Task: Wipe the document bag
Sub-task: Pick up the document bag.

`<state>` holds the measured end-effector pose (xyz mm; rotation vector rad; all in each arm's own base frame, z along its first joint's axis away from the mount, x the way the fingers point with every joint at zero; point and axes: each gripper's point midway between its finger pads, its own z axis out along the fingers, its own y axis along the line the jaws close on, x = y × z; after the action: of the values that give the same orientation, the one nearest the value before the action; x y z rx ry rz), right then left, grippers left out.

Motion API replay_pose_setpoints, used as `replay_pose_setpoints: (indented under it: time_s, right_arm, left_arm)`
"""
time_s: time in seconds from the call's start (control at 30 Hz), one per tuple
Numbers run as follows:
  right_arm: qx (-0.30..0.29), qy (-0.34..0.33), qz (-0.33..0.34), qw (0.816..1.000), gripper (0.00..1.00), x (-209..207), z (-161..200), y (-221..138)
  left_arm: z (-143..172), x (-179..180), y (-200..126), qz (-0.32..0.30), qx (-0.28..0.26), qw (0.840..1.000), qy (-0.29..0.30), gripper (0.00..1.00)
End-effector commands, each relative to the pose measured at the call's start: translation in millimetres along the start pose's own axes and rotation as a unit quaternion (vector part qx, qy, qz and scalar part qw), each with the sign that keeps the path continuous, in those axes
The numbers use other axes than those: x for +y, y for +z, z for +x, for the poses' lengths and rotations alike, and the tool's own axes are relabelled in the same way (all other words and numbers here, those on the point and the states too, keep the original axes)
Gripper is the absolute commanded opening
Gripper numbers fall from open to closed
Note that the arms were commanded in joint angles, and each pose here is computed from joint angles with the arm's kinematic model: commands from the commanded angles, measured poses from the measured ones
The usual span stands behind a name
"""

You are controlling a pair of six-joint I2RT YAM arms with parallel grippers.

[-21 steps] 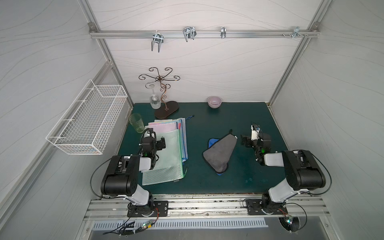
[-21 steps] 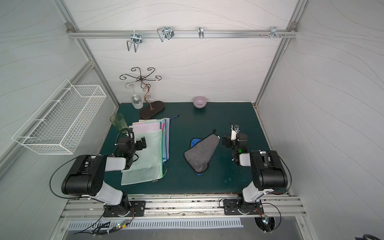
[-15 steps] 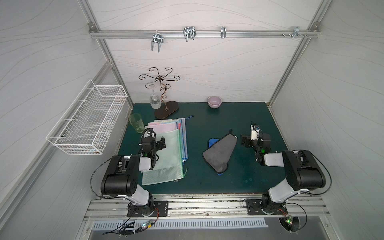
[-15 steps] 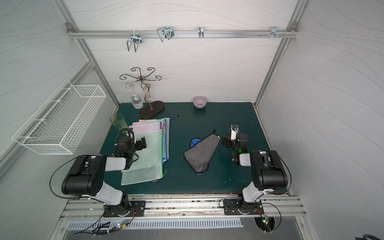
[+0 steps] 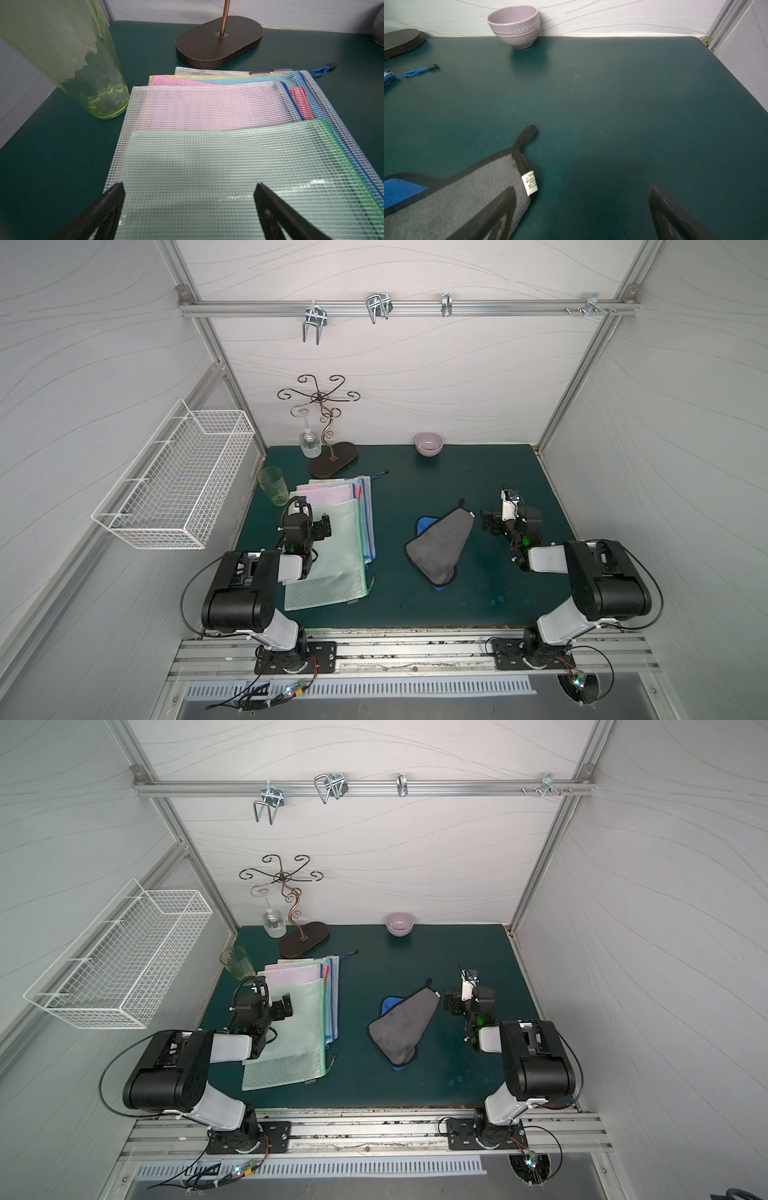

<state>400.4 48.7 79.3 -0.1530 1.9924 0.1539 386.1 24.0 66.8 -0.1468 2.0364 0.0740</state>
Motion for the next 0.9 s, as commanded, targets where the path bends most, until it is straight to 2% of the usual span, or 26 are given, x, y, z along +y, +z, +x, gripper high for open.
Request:
replay_pose_setpoints:
  time_s: [0.0, 0.47, 0.57, 0.63, 0.73, 0.8, 0.87]
  right_arm:
    - [-0.005, -0.001, -0.001, 1.0, 0.99, -1, -4, 1]
    - [-0.008, 0.01, -0.006, 1.0, 0.99, -4, -6, -1]
    - [0.002, 0.061, 0.111, 0.992, 0.99, -44, -17, -14]
    - [0.017, 0.085, 0.11, 0.99, 0.99, -52, -36, -20]
    - [-0.024, 0.135, 0.14, 0.981, 0.99, -62, -65, -39]
    - [-0.025, 0.209, 0.166, 0.963, 0.99, -69, -75, -51]
    - [0.012, 0.272, 0.173, 0.946, 0.99, -69, -72, -58]
  left_arm:
    - [-27, -2, 3, -0.001, -0.043, 0.999, -0.011, 0.99]
    - [-31, -7, 0, 0.005, -0.05, 0.999, 0.001, 0.97]
    - [-40, -12, -8, -0.006, -0.057, 0.998, 0.019, 0.97]
    - [-49, -13, -14, -0.015, -0.06, 0.998, 0.025, 0.98]
    - [-64, -25, -25, -0.02, -0.06, 0.996, 0.058, 0.99]
    - [-80, -28, -35, -0.018, -0.062, 0.997, 0.036, 0.99]
    - [-85, -35, -42, -0.005, -0.04, 0.999, 0.015, 0.99]
